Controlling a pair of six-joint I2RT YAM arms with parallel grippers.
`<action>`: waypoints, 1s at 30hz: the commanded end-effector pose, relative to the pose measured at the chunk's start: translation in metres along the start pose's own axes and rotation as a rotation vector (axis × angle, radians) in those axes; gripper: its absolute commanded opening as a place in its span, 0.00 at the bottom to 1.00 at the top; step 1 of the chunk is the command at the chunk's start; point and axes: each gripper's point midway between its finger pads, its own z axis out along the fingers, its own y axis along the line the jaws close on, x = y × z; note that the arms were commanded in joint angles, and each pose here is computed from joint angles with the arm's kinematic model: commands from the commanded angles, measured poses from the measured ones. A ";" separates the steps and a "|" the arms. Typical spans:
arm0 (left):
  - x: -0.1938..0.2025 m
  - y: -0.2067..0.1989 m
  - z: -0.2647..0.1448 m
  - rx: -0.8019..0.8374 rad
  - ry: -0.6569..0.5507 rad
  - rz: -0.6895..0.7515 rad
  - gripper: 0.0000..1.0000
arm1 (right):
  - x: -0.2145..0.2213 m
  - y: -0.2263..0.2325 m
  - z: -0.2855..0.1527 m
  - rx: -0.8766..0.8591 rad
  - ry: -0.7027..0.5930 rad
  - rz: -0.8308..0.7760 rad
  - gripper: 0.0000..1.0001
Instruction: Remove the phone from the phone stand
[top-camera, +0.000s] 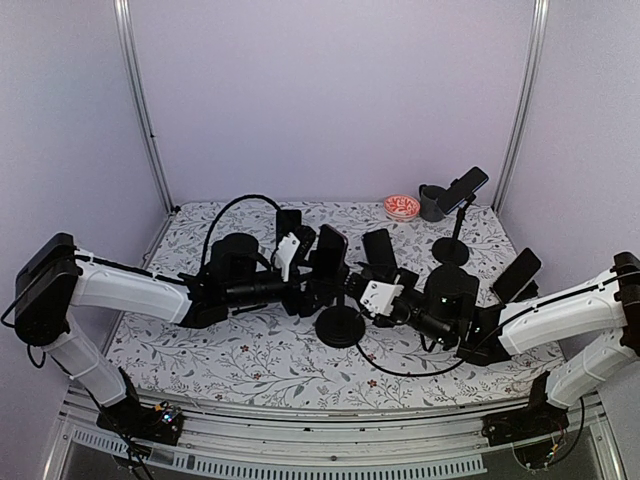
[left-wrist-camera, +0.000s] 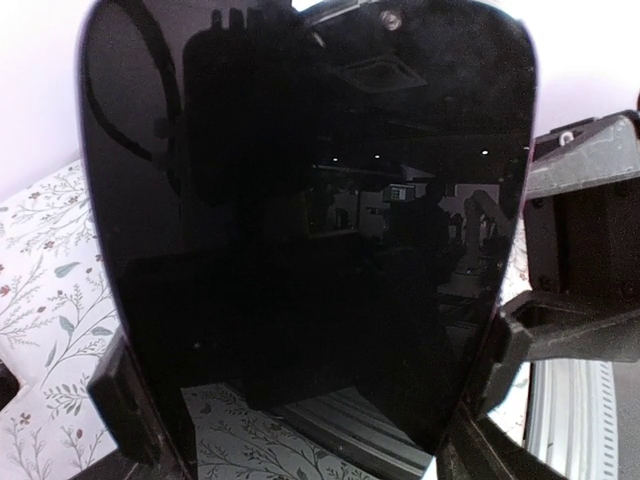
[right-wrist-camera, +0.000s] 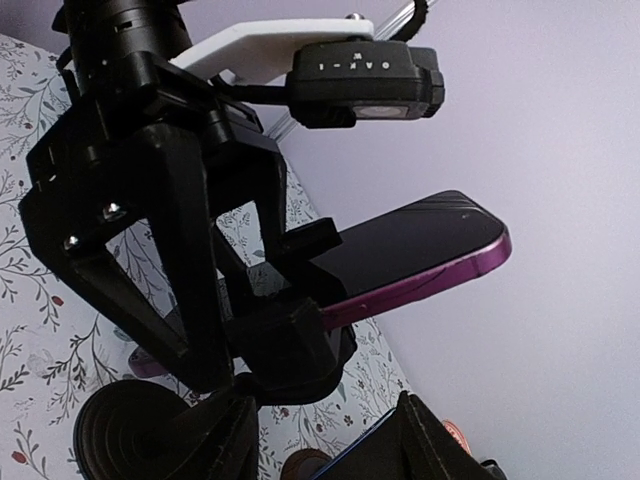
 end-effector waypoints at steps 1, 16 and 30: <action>-0.009 -0.014 -0.002 0.033 -0.009 -0.013 0.44 | -0.016 -0.016 0.006 0.090 -0.016 -0.045 0.48; -0.006 -0.017 0.000 0.031 0.008 -0.016 0.42 | -0.018 0.002 0.019 0.066 0.009 -0.144 0.45; -0.002 -0.014 0.004 -0.009 0.033 -0.002 0.39 | -0.022 0.008 0.027 0.053 0.013 -0.176 0.27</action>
